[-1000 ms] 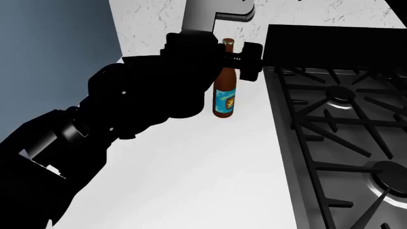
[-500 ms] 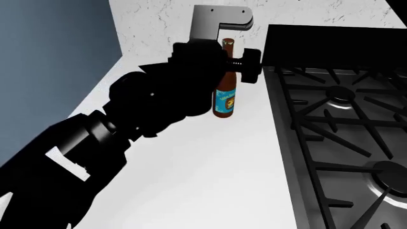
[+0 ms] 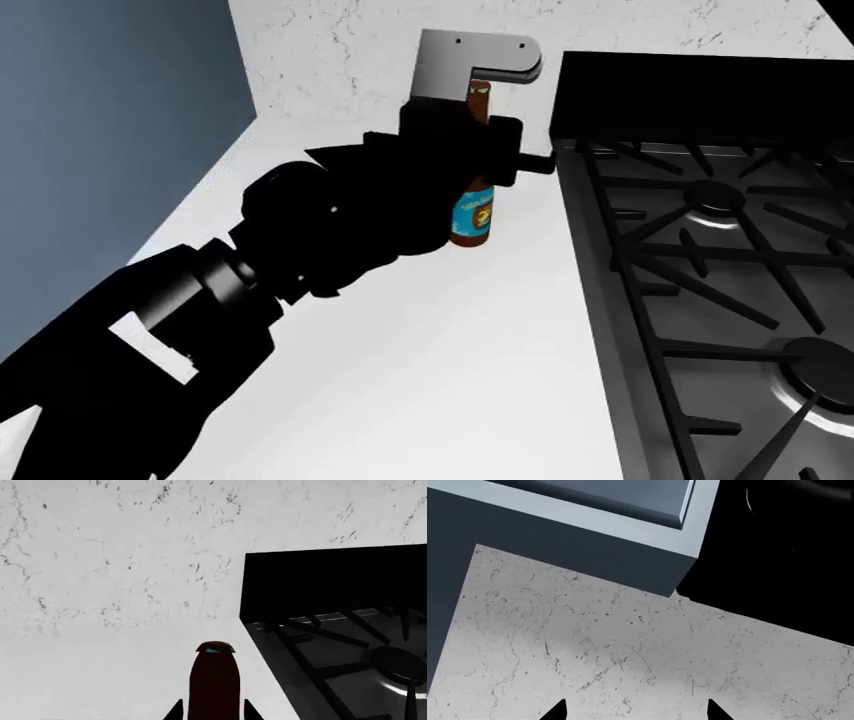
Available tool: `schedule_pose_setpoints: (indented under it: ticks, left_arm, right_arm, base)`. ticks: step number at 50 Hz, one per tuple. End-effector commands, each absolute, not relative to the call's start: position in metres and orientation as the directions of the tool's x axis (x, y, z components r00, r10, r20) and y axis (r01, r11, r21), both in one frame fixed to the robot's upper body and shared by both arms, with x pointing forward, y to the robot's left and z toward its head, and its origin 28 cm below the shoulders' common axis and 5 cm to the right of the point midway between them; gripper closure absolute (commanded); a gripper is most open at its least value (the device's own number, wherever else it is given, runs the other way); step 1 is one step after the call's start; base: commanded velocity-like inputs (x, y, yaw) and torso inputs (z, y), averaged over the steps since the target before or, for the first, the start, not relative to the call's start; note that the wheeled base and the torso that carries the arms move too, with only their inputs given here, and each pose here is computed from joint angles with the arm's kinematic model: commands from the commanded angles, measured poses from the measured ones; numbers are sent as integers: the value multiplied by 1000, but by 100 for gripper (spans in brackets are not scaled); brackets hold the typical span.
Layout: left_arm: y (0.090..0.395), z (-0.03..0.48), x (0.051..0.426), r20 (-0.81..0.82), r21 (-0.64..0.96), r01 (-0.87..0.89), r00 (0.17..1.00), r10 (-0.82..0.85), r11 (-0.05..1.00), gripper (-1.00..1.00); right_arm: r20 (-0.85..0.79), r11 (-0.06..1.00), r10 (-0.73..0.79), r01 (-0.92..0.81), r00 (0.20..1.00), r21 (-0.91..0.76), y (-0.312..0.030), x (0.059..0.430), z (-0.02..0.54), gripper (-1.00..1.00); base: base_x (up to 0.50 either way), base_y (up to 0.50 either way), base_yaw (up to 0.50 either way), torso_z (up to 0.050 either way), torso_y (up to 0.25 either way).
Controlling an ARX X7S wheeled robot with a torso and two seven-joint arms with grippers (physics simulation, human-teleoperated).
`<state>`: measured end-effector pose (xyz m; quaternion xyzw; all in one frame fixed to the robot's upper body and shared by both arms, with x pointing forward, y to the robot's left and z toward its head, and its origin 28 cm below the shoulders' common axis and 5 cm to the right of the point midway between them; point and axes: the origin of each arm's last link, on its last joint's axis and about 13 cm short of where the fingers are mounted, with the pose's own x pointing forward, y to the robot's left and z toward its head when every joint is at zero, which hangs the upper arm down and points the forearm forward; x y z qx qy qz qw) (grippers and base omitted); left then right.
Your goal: Move the drinks to the dining counter.
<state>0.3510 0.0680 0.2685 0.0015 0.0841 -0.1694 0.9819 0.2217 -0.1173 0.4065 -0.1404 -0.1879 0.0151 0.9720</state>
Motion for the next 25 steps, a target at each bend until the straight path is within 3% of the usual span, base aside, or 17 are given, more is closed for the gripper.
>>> schedule_pose_setpoints:
  ticks: [1,14,25]
  left_arm:
    - [66,265,348,-174,-15,356,919,-353,934,100]
    - [73,272,343,-143,-18,365,921,-363,931,100]
    - [81,309,329,-31,-38,368,929,-369,929,100]
  right_arm:
    - [364,960,83,24,928,-279,-117,221,408,-100]
    - [364,959,86,22,927,-281,-116,221,407,-100]
    - [364,959,84,24,928,-281,-117,222,407,-100]
  base:
    - [0,0,0,0,0]
    - [0,0,0,0,0]
    - [0,0,0,0,1]
